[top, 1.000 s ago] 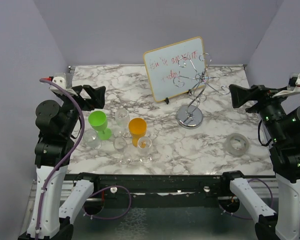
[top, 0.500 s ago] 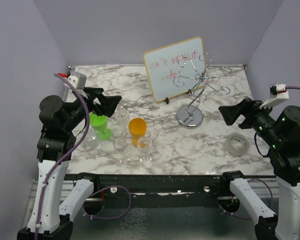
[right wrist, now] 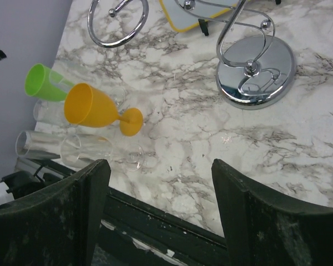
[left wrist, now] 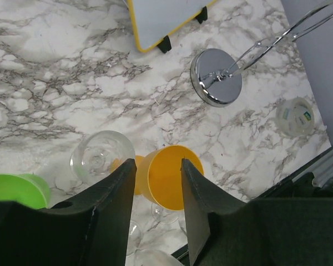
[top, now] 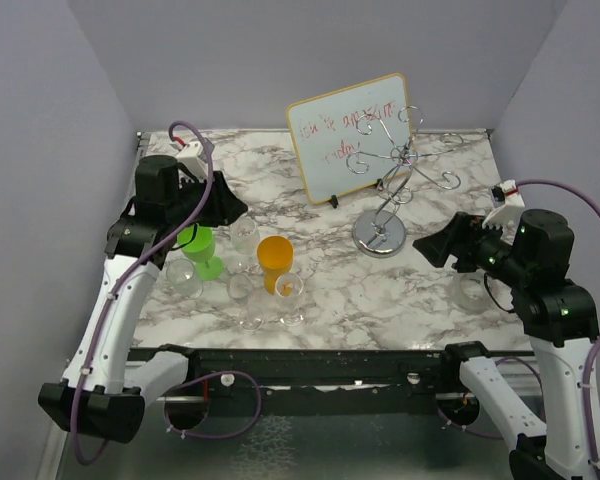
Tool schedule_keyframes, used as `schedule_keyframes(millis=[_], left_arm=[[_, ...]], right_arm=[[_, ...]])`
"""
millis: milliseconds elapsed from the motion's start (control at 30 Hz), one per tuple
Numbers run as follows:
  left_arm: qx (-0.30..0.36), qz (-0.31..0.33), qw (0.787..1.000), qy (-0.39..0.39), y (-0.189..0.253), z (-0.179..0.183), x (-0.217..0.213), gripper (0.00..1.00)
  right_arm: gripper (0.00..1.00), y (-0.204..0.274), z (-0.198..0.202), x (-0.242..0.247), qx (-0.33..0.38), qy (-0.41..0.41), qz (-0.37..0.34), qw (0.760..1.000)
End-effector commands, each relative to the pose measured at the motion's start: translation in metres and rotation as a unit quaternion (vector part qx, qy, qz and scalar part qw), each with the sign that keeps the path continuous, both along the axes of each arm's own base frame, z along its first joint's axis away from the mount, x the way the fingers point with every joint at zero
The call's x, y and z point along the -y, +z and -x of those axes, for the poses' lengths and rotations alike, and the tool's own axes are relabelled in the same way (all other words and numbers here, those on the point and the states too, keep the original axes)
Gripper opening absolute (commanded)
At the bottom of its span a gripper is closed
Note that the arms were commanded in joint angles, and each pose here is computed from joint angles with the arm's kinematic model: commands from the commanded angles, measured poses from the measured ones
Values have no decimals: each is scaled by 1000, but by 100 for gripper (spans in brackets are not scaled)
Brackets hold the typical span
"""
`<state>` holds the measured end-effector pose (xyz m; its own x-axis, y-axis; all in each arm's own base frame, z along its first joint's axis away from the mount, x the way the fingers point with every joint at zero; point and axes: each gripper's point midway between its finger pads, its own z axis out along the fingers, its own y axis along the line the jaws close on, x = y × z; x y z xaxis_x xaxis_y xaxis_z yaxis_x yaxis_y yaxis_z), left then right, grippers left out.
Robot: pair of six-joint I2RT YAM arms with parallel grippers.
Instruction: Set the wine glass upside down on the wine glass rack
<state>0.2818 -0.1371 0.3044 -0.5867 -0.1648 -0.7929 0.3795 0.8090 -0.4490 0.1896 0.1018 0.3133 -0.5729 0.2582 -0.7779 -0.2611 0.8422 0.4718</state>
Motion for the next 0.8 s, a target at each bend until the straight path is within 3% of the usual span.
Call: schedule_keyframes(millis=[0,67,333,400,633,767], left_arm=[[-55,-42,997,16,-29,-4,5,39],[-72,-64,995,14,-42,-7,12,39],[-102,-146,982,62,-78,-29,12,44],[-112,-153,980,53,-85,-33,18,44],[-154,-200,967,31,-114,-34,32,37],[-166,-261,950,38,-126,-35,26,31]], right_arm=[[76,-7,-13,6,13,-53,-33,998],[71,-14,-17,4,16,-56,-49,997],[71,-49,-28,11,-21,-102,-62,993],[65,-57,-29,10,-30,-104,-68,992],[59,-73,-32,10,-50,-113,-71,990],[59,-80,-33,17,-58,-131,-56,988]])
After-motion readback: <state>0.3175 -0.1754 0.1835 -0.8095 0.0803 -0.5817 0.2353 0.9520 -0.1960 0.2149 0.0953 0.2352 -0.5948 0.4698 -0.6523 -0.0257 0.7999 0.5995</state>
